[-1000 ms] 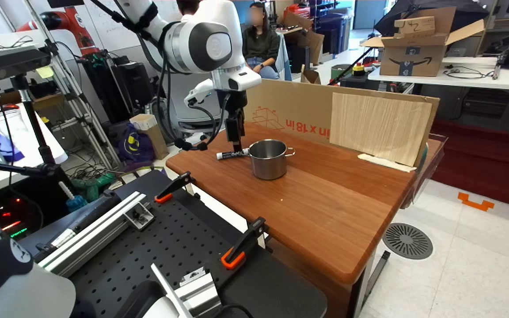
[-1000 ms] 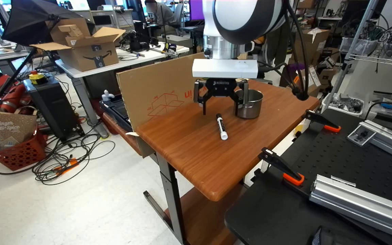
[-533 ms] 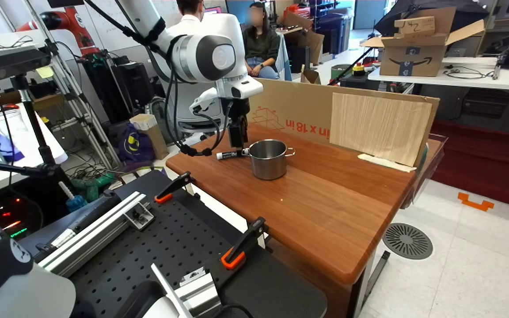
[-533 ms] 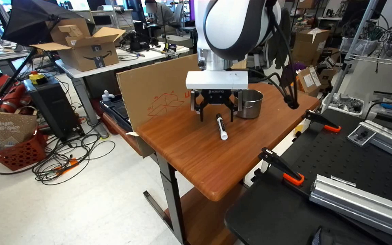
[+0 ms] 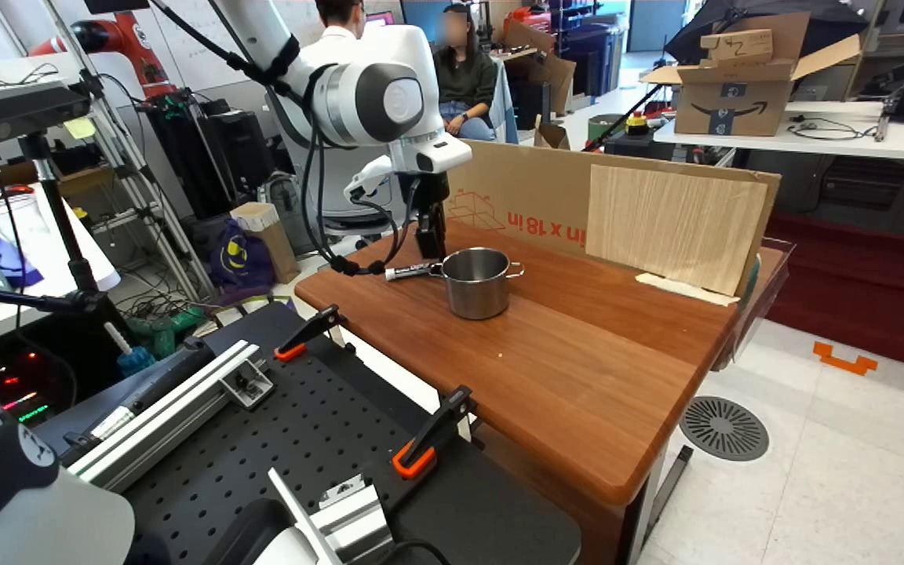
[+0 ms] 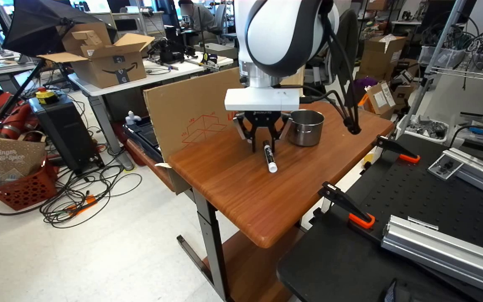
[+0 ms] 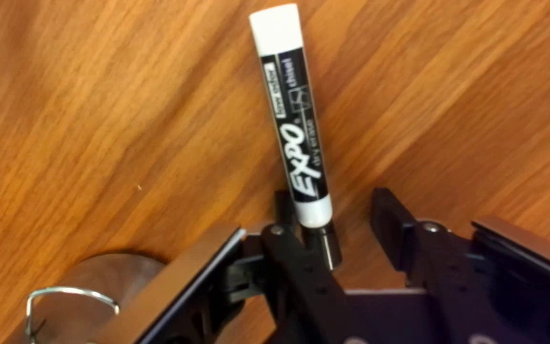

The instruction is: Put the marker in the pot

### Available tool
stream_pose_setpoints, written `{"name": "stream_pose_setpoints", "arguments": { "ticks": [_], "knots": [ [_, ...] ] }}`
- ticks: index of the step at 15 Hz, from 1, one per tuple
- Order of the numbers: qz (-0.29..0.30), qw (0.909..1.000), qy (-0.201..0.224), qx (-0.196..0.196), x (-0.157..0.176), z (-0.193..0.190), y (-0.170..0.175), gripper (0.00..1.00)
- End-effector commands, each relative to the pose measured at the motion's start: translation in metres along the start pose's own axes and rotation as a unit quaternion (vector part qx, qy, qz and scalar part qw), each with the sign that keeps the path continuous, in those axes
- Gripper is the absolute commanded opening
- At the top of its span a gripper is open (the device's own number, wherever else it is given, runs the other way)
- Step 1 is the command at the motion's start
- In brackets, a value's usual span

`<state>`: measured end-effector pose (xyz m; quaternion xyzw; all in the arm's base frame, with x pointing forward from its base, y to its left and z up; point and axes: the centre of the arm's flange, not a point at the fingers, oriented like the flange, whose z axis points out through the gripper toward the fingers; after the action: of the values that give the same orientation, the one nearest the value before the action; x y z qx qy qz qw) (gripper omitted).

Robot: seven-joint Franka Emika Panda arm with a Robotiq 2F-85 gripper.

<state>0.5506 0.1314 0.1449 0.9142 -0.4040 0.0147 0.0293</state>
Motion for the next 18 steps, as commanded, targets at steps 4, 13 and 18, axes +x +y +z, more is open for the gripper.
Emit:
{"name": "stream_pose_setpoints", "arguments": {
  "ticks": [4, 13, 18],
  "knots": [
    [-0.005, 0.9997, 0.016, -0.015, 0.001, 0.002, -0.008, 0.01],
    [-0.053, 0.9981, 0.019, -0.024, -0.029, -0.028, -0.008, 0.05],
    [-0.084, 0.9946, 0.053, -0.028, -0.051, -0.08, -0.004, 0.05]
  ]
}}
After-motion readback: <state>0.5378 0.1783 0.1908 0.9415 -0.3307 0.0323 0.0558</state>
